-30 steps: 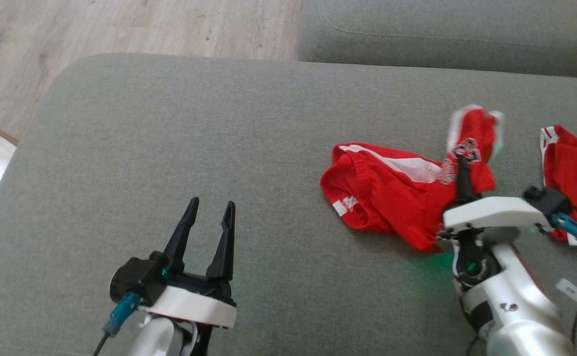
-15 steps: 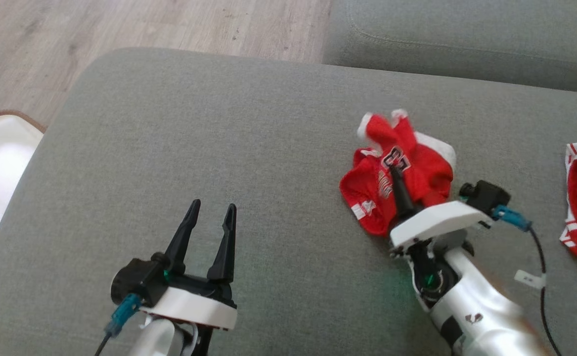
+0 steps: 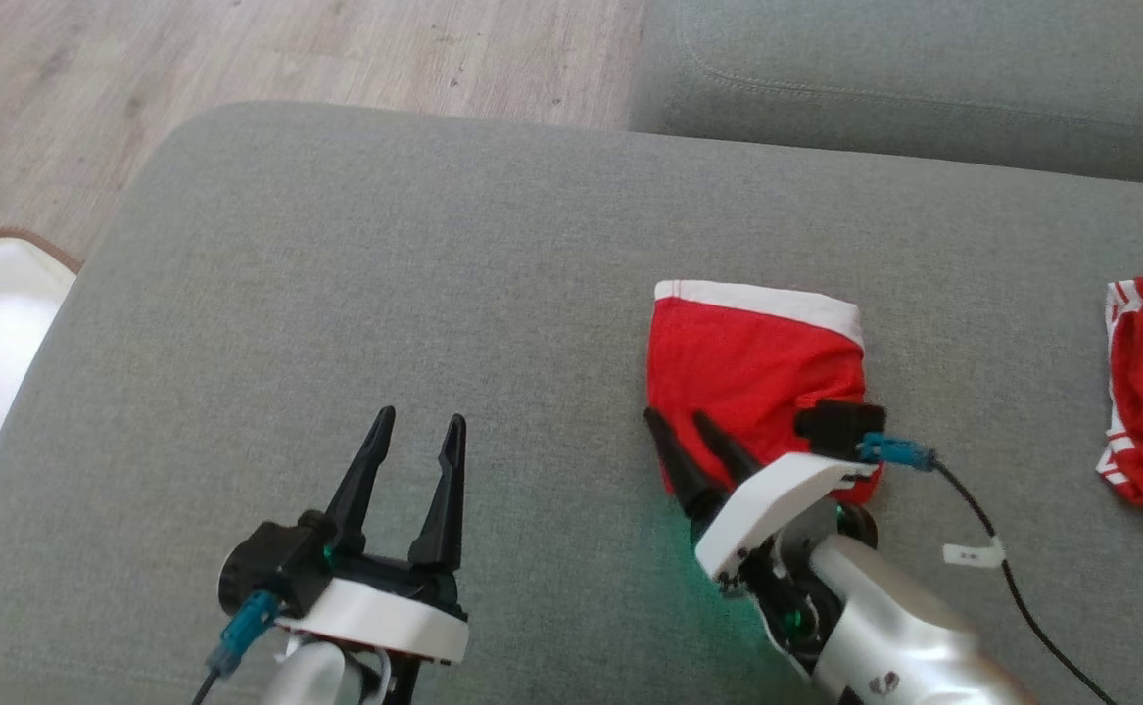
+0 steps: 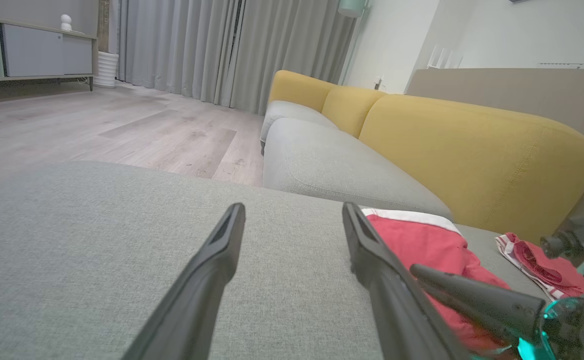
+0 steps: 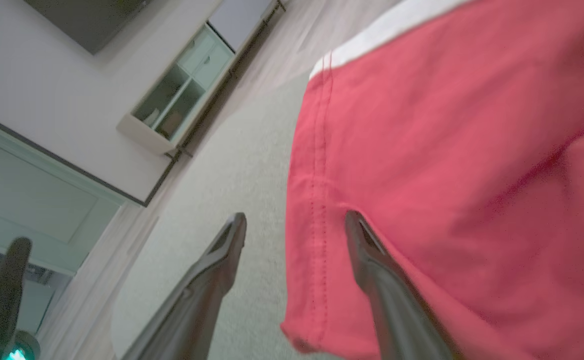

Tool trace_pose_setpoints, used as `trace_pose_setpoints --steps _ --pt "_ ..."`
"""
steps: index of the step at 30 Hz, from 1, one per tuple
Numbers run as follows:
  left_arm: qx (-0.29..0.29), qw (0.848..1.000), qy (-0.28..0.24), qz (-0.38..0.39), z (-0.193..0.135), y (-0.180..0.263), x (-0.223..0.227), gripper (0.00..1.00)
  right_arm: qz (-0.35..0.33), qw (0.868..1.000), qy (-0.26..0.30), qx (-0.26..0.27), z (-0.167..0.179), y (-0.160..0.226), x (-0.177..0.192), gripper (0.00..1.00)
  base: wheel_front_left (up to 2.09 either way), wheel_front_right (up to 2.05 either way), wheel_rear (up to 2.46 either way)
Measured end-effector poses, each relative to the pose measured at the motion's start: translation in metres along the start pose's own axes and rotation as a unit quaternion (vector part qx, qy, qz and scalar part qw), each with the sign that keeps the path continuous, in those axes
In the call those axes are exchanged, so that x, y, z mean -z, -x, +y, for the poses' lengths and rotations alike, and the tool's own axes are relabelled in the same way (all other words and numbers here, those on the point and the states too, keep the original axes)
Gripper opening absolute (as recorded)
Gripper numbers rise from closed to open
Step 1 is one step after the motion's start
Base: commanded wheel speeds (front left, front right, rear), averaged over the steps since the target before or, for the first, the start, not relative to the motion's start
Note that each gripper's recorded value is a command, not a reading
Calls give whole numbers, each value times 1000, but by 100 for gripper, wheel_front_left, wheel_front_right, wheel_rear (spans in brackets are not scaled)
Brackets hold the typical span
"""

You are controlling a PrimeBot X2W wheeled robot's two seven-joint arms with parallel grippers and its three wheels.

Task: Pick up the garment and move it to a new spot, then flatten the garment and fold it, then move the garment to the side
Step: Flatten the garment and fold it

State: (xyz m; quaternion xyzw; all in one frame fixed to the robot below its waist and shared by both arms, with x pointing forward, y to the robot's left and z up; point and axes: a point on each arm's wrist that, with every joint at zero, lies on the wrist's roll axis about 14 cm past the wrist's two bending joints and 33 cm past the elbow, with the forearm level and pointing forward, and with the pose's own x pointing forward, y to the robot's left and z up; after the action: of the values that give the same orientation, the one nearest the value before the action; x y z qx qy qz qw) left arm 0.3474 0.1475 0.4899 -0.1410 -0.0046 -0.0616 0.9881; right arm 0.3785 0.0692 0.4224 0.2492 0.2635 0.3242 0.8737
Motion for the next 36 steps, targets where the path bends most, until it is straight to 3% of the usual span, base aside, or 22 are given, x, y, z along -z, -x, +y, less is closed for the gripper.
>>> trace_pose_setpoints --steps 4,10,18,22,25,27,30,36 --pt "4 1000 0 0 -3 -1 0 100 45 999 21 5 -3 6 21 100 0 0 0" --pt "12 1000 2 2 -7 -5 2 100 49 998 40 -8 3 7 21 100 0 0 0" --pt "33 999 3 -14 -18 -15 -8 100 -55 995 85 -26 16 11 -33 100 0 0 0" --pt "41 998 5 -43 -23 -21 -26 100 -132 984 120 13 -9 27 -86 100 0 0 0" --pt "47 997 4 -58 -27 -24 -36 100 -223 961 154 51 -30 57 -148 100 0 0 0" --pt "55 996 4 -65 -32 -27 -40 100 -265 946 169 79 -43 79 -169 100 0 0 0" --pt "60 995 6 -73 -36 -32 -45 100 -275 934 186 134 -71 109 -156 100 0 0 0" --pt "68 996 11 -63 -41 -32 -37 100 -265 927 162 212 -105 149 -109 100 0 0 0"
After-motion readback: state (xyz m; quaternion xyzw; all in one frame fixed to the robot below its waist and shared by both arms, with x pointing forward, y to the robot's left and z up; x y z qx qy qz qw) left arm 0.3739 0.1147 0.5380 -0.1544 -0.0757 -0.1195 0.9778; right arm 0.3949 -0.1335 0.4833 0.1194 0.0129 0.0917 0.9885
